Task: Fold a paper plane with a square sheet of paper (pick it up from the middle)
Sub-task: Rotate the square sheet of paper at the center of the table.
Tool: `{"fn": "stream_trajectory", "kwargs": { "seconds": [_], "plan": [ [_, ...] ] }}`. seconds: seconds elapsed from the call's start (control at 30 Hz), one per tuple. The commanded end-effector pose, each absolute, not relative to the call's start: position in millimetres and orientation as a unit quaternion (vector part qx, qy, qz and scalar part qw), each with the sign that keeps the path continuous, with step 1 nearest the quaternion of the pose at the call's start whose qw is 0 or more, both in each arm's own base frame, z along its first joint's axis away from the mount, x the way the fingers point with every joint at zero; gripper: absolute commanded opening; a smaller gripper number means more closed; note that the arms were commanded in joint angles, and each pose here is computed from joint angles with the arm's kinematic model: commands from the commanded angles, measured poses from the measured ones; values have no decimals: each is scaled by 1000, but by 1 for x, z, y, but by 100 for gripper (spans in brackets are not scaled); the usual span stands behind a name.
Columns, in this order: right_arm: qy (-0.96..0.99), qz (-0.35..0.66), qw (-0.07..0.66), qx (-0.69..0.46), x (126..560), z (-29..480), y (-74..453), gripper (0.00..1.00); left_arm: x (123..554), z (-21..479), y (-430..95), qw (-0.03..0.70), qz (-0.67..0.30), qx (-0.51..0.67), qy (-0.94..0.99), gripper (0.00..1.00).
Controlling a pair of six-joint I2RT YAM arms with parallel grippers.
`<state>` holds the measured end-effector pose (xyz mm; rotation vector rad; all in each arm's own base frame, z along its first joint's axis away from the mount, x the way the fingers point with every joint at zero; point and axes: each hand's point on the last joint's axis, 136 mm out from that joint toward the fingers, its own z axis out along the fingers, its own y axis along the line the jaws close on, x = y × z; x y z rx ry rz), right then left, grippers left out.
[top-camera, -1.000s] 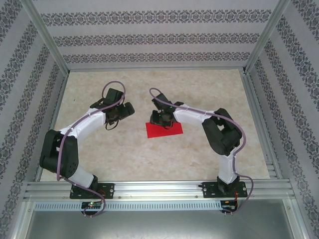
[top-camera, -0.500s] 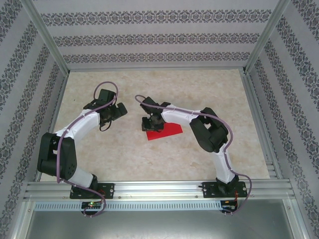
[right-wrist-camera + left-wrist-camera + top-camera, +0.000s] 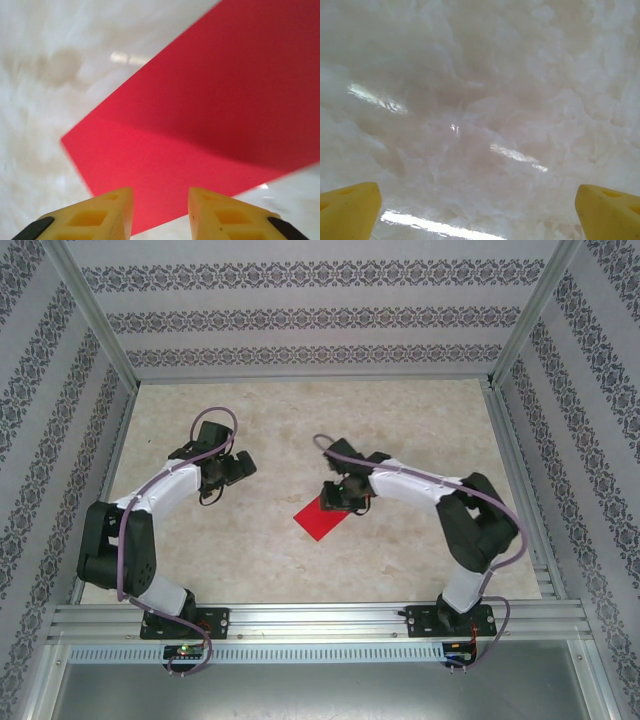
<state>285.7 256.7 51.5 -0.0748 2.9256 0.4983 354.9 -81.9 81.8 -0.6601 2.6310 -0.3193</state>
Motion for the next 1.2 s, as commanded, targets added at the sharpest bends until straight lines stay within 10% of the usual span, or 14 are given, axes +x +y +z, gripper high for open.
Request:
{"fn": "stream_trajectory", "kwargs": {
  "seconds": [0.0,0.7,1.17],
  "plan": [
    [978,134,125,101,310,42,221,36,357,79,-97,193,-157,-200,948,100],
    [985,148,91,19,370,-6,266,35,335,82,-148,130,-285,-134,940,97],
    [972,192,133,-16,378,57,281,35,285,70,-216,38,-380,-108,918,79]
  ]
}}
